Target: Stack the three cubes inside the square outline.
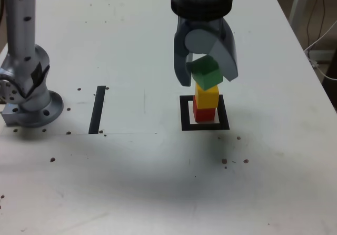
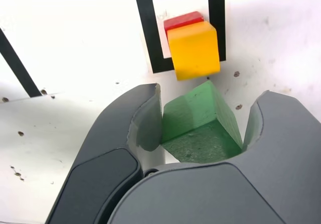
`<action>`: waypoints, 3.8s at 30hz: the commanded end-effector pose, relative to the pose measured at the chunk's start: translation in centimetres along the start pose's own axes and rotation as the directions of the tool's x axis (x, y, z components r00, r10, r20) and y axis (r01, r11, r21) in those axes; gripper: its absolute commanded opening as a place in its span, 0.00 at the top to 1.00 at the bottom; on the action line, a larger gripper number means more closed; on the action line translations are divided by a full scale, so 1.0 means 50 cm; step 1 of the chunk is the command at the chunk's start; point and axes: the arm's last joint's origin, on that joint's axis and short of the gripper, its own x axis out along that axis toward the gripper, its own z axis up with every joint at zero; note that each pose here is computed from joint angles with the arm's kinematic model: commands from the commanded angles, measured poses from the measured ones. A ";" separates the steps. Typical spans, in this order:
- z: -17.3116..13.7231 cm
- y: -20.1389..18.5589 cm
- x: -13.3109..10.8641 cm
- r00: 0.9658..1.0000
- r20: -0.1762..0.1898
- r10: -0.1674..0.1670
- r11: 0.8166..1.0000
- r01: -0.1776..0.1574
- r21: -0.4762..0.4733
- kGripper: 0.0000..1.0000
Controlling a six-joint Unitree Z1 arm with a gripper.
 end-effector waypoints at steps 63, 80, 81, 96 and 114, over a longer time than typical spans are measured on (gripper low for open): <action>0.040 0.055 0.064 0.996 -0.079 -0.050 0.996 0.056 0.064 0.65; 0.035 0.058 0.061 0.997 -0.075 -0.032 0.997 0.037 0.064 0.01; 0.034 0.058 0.059 0.997 -0.072 -0.028 0.997 0.033 0.063 0.01; -0.021 0.057 0.014 0.999 -0.038 -0.005 0.998 0.007 0.057 0.01; -0.229 0.036 0.024 0.993 -0.110 0.042 0.988 -0.025 0.154 0.01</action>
